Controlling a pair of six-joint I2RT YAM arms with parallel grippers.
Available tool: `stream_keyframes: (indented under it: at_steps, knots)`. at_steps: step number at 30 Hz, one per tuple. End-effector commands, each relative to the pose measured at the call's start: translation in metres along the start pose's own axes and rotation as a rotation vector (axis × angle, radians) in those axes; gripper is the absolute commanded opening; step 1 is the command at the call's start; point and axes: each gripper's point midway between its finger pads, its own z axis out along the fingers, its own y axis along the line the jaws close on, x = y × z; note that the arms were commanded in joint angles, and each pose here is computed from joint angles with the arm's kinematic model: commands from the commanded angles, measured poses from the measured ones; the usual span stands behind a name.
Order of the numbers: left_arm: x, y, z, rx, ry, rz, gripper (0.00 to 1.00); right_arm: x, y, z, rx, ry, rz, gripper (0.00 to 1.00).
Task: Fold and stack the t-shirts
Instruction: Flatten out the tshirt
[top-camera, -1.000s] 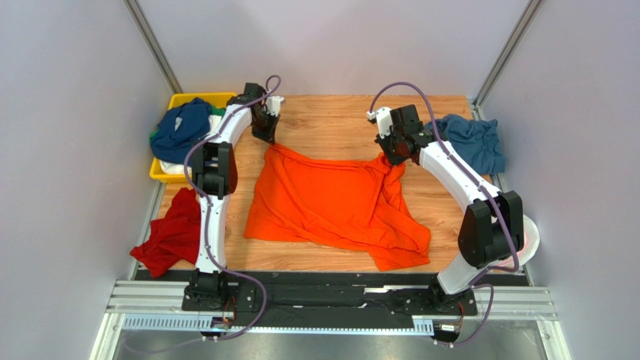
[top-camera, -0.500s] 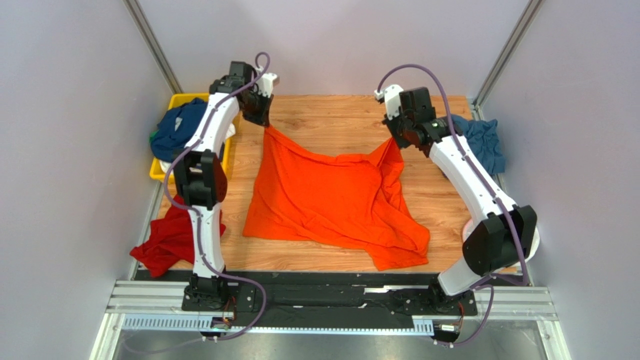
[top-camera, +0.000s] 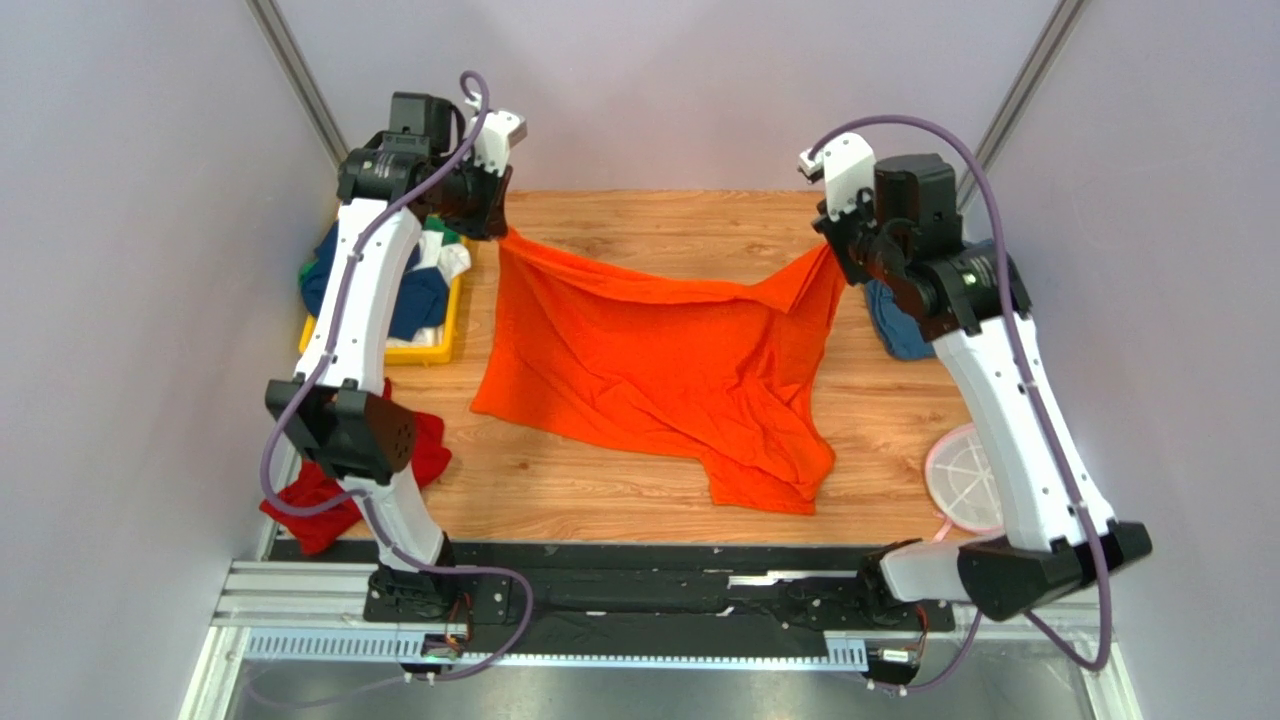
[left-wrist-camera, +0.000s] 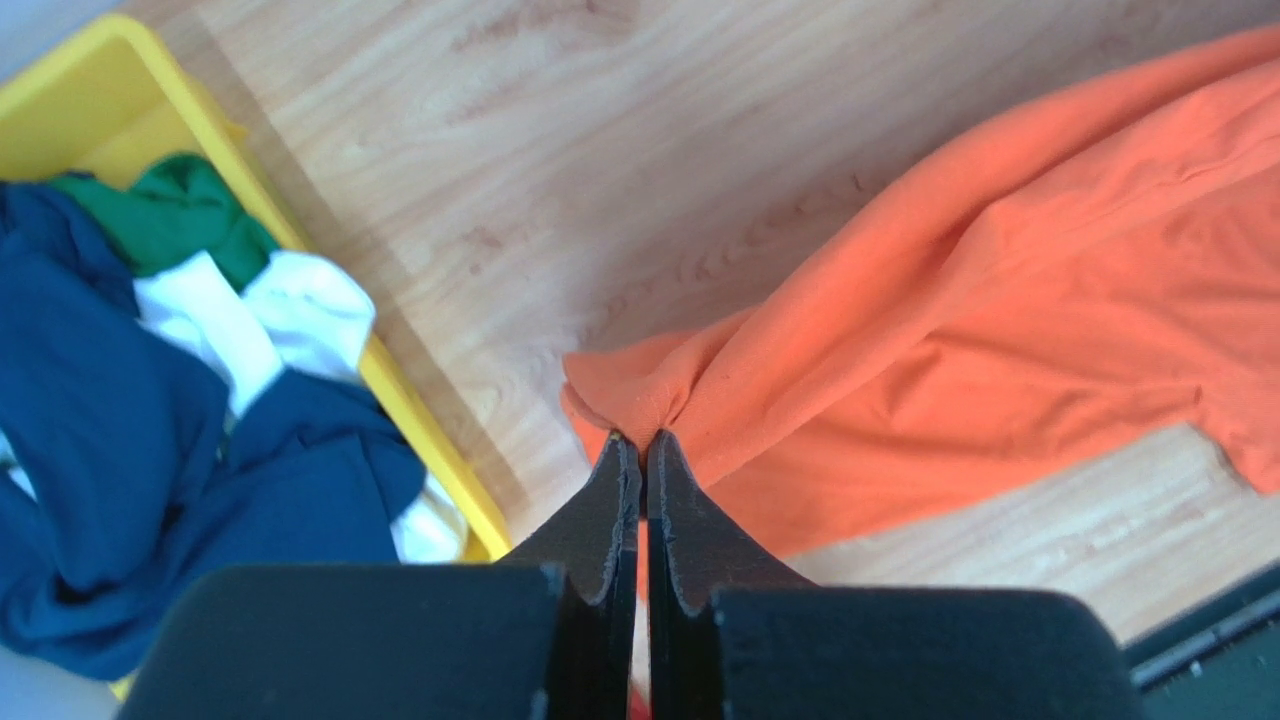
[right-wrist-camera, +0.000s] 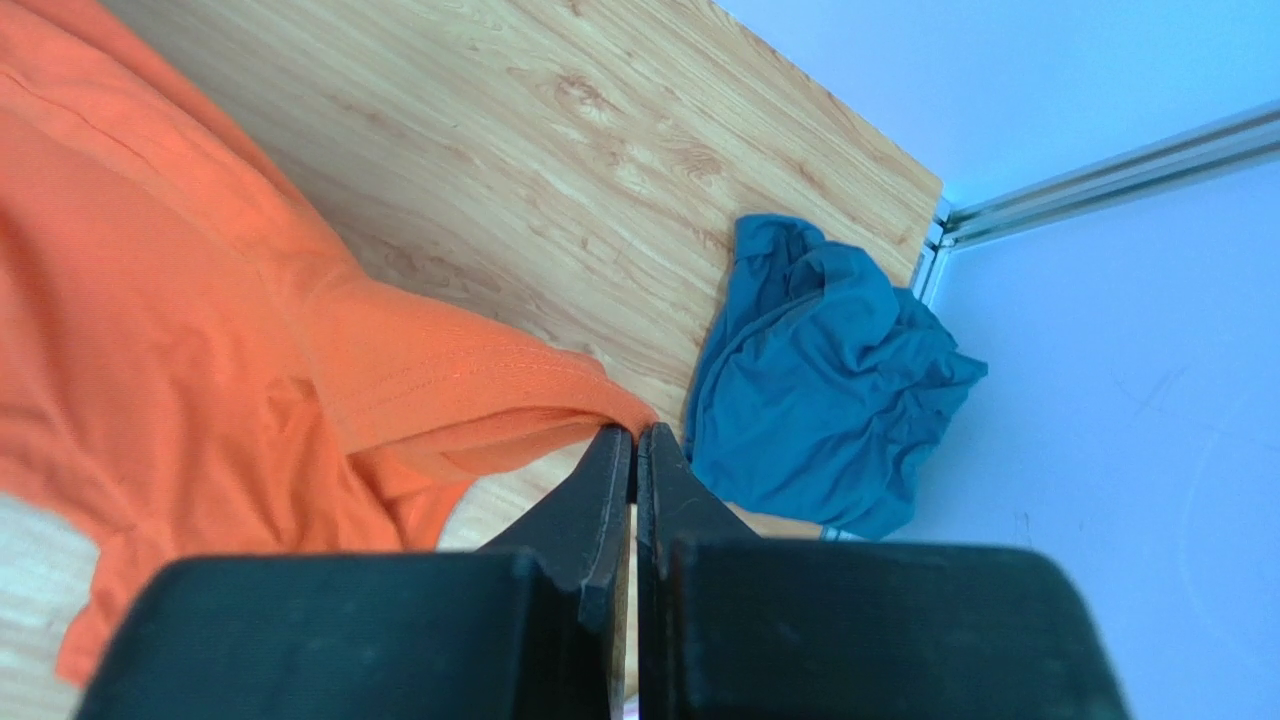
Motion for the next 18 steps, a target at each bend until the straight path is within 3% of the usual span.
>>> stream_keyframes:
  at_steps: [1, 6, 11, 14, 18]
  knots:
    - [0.014, -0.022, -0.063, -0.011, -0.024, 0.049, 0.00, -0.004, -0.005, -0.071, -0.011, -0.086, -0.012, 0.00]
    - [0.028, -0.053, -0.131, -0.021, -0.135, 0.140, 0.00, 0.005, 0.001, -0.127, -0.054, -0.176, -0.015, 0.00]
    - [0.053, -0.078, -0.156, -0.002, -0.223, 0.180, 0.00, -0.004, 0.016, -0.167, -0.131, -0.311, 0.037, 0.00]
    - [0.050, -0.080, -0.173, -0.058, -0.320, 0.201, 0.00, -0.023, 0.017, -0.190, -0.149, -0.409, 0.082, 0.00]
    - [0.020, -0.074, -0.194, -0.128, -0.469, 0.159, 0.00, -0.066, -0.014, -0.208, -0.043, -0.536, 0.125, 0.00]
